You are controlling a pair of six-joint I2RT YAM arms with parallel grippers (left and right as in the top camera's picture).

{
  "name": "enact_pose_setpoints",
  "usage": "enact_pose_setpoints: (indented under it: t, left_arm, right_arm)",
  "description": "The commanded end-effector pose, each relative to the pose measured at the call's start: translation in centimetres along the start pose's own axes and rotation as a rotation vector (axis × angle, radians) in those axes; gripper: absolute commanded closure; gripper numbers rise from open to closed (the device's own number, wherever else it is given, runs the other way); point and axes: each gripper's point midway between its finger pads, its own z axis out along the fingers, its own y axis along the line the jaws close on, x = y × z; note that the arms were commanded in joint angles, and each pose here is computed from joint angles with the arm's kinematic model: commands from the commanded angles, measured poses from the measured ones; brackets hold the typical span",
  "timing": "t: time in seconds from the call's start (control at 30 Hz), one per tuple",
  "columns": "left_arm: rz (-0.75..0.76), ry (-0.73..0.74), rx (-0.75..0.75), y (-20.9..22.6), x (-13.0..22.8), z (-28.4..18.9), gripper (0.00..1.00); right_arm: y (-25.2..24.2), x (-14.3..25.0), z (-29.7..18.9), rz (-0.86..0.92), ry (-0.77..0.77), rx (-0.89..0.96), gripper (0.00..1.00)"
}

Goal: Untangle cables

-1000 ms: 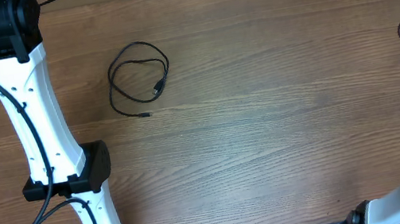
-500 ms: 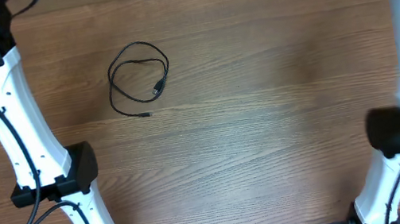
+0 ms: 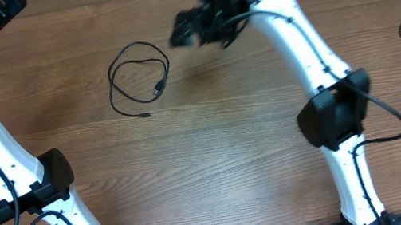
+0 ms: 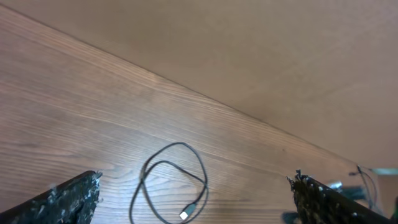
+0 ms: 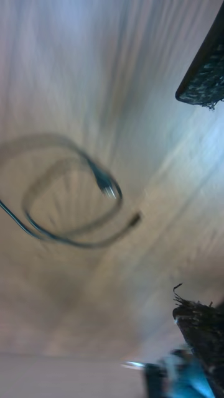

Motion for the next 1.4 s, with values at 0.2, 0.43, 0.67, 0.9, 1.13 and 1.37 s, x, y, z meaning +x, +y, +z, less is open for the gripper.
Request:
enact_pose_setpoints:
  t: [0.2,0.43,0.67,0.9,1.13,1.37]
  left_arm:
    - [0.083,-0.037,-0.075,0.8,-0.3,-2.0,0.01]
    - [0.120,-0.022,-0.082,1.0,0.0,-2.0,0.01]
    - [0.127,-0.027,-0.099,1.3,-0.1,-2.1,0.01]
    - [0.127,-0.027,-0.100,1.3,-0.1,-2.1,0.00]
    - [0.145,-0.023,-0.100,1.3,0.0,-2.1,0.01]
    - [0.144,-0.022,-0.100,1.3,0.0,-2.1,0.00]
  right_arm:
    - [2.6,5.6,10.2,-0.088,0.192,0.083,0.00]
    - [-1.0,5.6,15.3,-0.046,0.193,0.151,0.06]
    - [-0.9,1.0,16.4,-0.081,0.010,0.124,0.09]
    - [-0.9,1.2,18.2,-0.016,0.014,0.073,0.48]
    - [-1.4,2.5,19.2,0.000,0.059,0.079,0.59]
    - [-1.0,2.5,19.4,-0.012,0.052,0.073,0.77]
